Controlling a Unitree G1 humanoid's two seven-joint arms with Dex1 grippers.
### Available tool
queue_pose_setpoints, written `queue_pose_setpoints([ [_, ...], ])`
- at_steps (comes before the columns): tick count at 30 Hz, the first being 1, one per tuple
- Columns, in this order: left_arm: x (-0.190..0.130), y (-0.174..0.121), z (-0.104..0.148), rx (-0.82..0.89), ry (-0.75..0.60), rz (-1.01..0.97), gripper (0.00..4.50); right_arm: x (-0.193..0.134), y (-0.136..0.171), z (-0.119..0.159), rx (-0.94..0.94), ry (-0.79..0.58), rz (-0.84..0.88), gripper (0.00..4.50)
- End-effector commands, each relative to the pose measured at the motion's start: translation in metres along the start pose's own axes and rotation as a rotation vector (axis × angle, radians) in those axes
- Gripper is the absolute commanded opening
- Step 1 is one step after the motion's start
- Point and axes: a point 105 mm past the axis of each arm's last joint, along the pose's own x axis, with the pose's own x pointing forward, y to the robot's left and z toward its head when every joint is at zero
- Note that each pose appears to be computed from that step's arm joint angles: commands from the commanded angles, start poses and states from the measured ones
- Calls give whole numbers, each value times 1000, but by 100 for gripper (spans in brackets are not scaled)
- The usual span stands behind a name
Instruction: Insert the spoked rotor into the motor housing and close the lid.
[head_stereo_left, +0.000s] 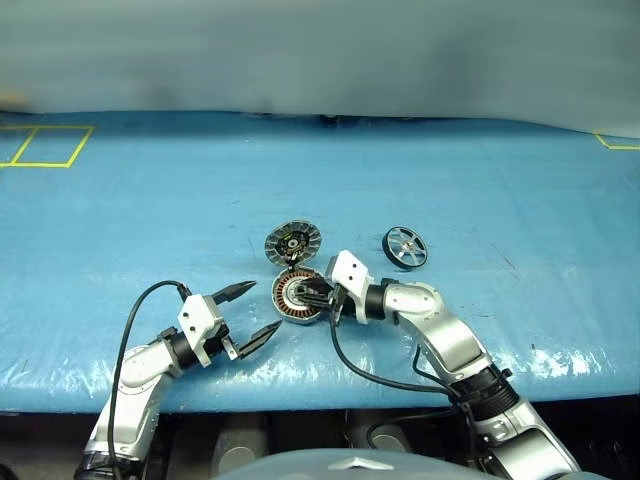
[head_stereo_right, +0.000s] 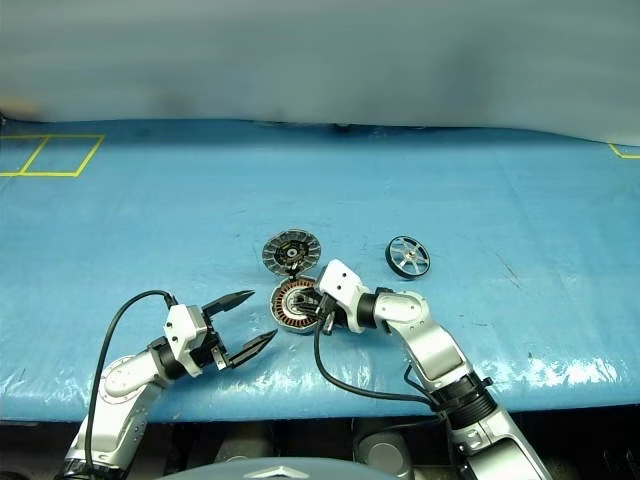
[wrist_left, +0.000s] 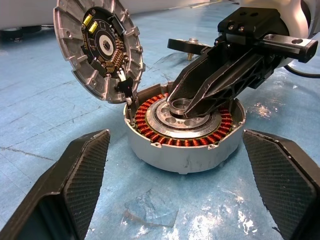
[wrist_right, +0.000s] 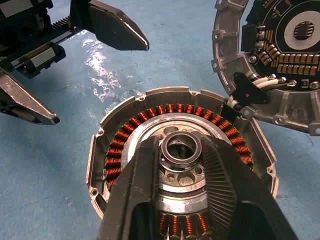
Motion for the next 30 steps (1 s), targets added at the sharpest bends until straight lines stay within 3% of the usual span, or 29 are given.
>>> queue_pose_setpoints([
  [1, -1, 1, 4, 22, -19, 10, 450, 0, 2, 13, -32, -48, 5, 235],
  [3, -1, 1, 4, 22, -18, 11, 450, 0, 2, 15, -36, -56, 4, 297],
  [13, -1, 0, 1, 20, -11, 10, 450, -1, -2, 26, 4, -117, -12, 297],
  [16, -1, -1, 0, 19, -10, 9, 450, -1, -5, 27, 4, -124, -30, 237],
  [23, -2, 0, -1, 21, -6, 13, 450, 1, -6, 20, 0, -90, -33, 7],
  [30, -2, 0, -1, 24, -3, 19, 450, 3, -5, 14, -13, -56, -26, 3],
])
